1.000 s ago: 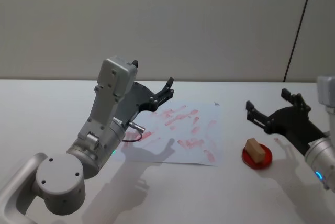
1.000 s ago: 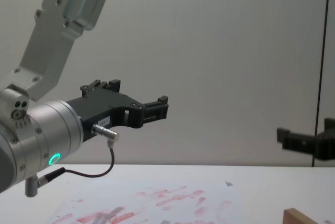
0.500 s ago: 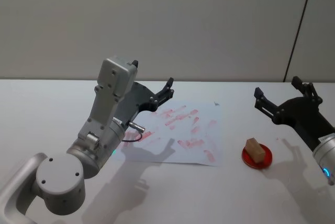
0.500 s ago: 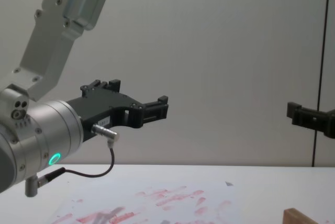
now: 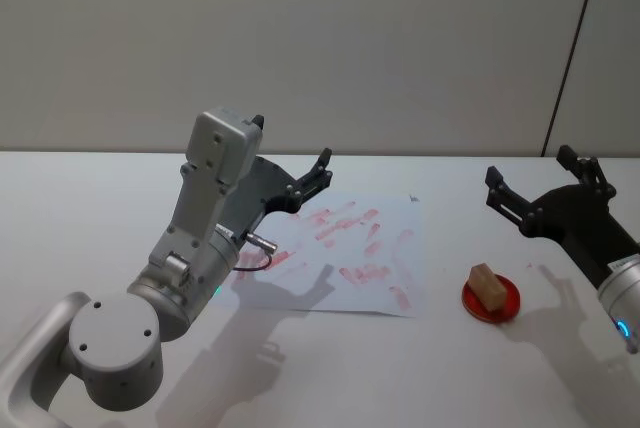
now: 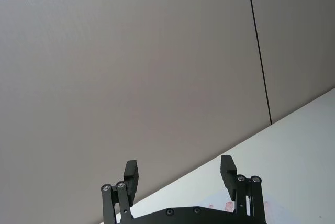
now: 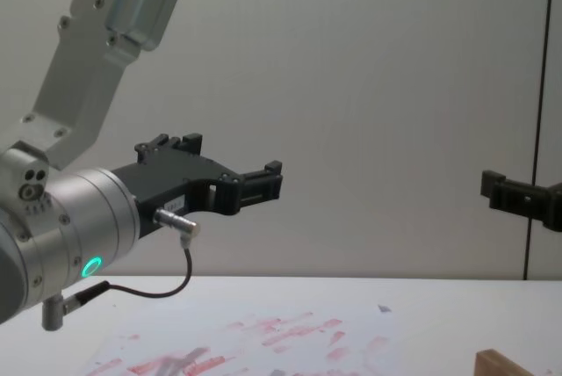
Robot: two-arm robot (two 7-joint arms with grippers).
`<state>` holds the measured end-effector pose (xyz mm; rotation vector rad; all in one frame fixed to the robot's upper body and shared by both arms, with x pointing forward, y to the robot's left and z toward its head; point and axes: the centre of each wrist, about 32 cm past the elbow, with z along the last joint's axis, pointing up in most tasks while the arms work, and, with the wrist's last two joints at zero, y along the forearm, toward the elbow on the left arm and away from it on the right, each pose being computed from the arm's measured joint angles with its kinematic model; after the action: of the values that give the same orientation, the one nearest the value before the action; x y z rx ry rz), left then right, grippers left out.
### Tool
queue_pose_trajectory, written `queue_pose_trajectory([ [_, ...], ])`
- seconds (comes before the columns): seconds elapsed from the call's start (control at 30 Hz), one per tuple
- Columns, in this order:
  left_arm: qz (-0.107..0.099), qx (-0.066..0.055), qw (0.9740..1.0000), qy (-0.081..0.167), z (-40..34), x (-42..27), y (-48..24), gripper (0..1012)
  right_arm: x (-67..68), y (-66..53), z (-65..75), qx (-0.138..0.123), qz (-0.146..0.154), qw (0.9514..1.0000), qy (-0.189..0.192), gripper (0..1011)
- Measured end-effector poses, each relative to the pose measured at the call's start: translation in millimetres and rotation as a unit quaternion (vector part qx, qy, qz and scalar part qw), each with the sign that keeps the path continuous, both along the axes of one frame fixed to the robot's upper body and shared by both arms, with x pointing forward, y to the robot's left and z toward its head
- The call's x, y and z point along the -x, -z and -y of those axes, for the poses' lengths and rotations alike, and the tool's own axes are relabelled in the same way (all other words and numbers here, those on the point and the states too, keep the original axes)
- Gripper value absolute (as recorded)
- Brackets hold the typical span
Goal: Use the one hand to pick up the stamp and affix it onto the A4 paper.
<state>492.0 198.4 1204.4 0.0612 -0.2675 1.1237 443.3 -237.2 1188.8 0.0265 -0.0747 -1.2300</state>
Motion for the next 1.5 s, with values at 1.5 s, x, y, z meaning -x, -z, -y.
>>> queue_pose_trajectory([
  [1.5,0.000,0.000,1.0000,0.000,0.0,0.0,0.0,1002,34.4,-1.9,4.8,0.085,-0.159,0.9836,0.008,1001],
])
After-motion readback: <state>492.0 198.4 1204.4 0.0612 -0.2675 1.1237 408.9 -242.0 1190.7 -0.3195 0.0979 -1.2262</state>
